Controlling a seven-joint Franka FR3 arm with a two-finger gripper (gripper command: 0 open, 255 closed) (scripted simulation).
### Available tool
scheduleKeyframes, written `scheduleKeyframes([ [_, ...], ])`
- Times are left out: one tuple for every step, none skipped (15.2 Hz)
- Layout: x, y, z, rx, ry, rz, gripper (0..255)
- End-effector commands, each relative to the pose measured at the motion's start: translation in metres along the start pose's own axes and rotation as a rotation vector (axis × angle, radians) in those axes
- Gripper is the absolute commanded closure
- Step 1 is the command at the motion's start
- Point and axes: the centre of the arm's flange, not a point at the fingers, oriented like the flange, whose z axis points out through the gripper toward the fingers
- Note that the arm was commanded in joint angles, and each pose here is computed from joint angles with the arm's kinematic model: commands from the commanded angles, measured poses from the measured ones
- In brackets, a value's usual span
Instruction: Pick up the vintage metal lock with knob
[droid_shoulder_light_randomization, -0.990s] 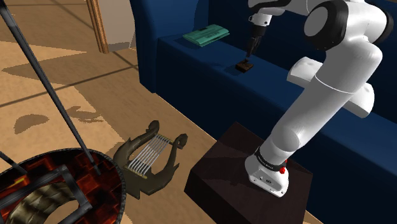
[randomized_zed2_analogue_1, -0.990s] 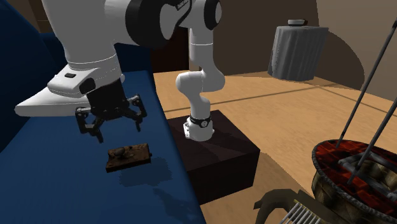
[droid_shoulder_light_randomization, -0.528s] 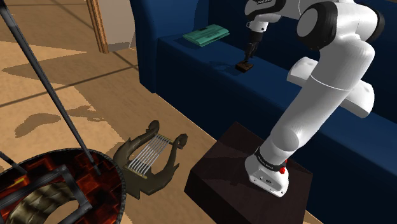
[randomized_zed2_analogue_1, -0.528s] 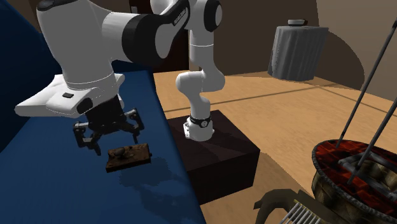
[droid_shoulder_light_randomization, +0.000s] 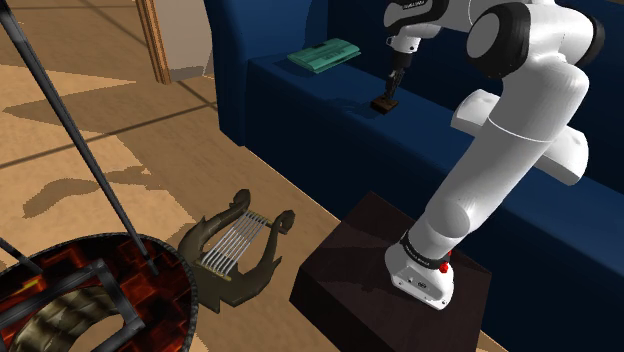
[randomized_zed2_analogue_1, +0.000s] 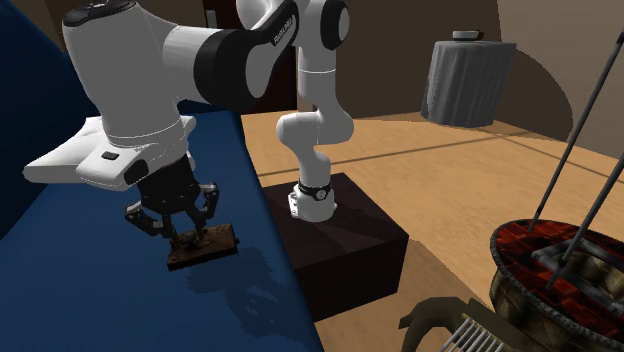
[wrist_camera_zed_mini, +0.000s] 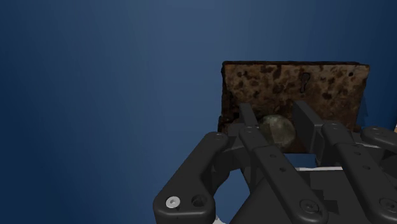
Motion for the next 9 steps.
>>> scheduleKeyframes([
  [0.0,0.0,0.0,0.0,0.0,0.0,255],
  [0.0,0.0,0.0,0.0,0.0,0.0,255],
  [0.0,0.0,0.0,0.0,0.0,0.0,255],
  [0.0,0.0,0.0,0.0,0.0,0.0,255],
  [-0.001,0.0,-0.005,0.0,0.0,0.0,255],
  [-0.001,-0.001,-0.01,0.0,0.0,0.0,255],
  [-0.002,-0.001,-0.015,0.0,0.0,0.0,255],
  [-0.002,-0.001,-0.02,0.0,0.0,0.0,255],
  [-0.003,-0.001,-0.026,0.0,0.0,0.0,255],
])
